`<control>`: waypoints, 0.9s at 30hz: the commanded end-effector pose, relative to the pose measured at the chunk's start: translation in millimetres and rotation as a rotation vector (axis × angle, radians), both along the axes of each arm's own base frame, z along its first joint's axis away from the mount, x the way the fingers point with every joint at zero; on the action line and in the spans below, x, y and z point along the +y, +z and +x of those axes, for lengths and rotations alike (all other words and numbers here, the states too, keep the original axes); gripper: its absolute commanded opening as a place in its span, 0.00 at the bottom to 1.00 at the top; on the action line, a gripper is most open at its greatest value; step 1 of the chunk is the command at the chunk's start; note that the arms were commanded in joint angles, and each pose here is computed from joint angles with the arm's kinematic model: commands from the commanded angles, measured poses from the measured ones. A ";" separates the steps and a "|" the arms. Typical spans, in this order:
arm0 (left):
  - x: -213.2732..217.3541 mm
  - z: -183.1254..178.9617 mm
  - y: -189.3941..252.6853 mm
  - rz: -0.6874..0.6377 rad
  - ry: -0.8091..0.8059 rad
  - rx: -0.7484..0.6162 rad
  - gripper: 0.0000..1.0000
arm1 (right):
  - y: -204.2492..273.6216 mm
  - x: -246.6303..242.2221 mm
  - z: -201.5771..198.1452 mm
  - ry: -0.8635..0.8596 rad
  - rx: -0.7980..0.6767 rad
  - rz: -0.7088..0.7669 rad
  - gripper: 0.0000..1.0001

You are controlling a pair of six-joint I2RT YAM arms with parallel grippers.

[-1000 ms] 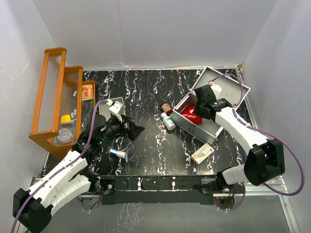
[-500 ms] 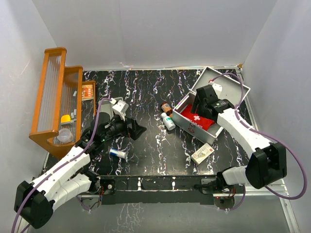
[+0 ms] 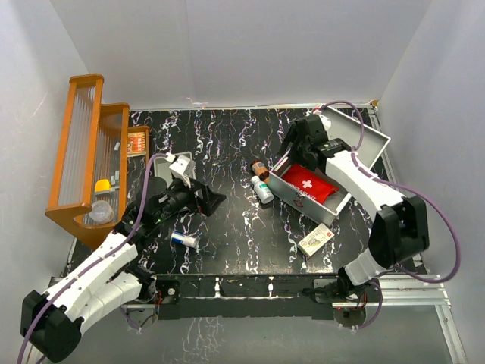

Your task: Organize the medicine kit

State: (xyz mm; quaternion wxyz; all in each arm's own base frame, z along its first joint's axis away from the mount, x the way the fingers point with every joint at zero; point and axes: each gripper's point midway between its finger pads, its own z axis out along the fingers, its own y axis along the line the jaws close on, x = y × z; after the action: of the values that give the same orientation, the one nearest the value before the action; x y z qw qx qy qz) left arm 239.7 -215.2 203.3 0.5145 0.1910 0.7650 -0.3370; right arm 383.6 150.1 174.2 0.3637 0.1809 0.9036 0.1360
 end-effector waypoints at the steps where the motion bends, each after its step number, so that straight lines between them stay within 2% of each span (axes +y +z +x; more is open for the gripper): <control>1: 5.0 4.6 15.3 -0.016 0.035 -0.065 0.99 | 1.7 5.3 23.3 -0.088 -0.026 0.008 0.75; 4: 4.6 4.9 16.1 -0.026 0.040 -0.056 0.99 | -9.5 14.2 30.3 -0.062 -0.010 0.003 0.69; 8: 7.2 9.2 11.7 -0.032 0.081 -0.021 0.99 | -18.2 25.3 37.0 -0.003 0.002 -0.020 0.55; 10: 9.5 12.7 6.0 -0.028 0.113 0.013 0.99 | -19.7 27.3 40.9 0.024 -0.006 -0.044 0.47; 15: 17.3 21.4 -17.5 0.021 0.205 0.131 0.99 | -20.1 34.8 49.0 0.148 -0.058 -0.103 0.35; 20: 17.2 25.2 -29.1 0.039 0.230 0.183 0.99 | -18.4 45.6 54.5 0.264 -0.106 -0.122 0.29; 27: 16.1 28.5 -35.3 0.047 0.241 0.207 0.99 | -12.1 58.5 63.1 0.361 -0.163 -0.122 0.28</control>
State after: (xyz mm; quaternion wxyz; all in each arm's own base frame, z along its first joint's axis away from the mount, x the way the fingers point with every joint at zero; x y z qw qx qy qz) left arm 260.4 -197.0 148.6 0.4484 0.0843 0.8481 -0.2693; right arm 413.2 184.5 124.7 0.3437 0.0427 0.9308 0.1171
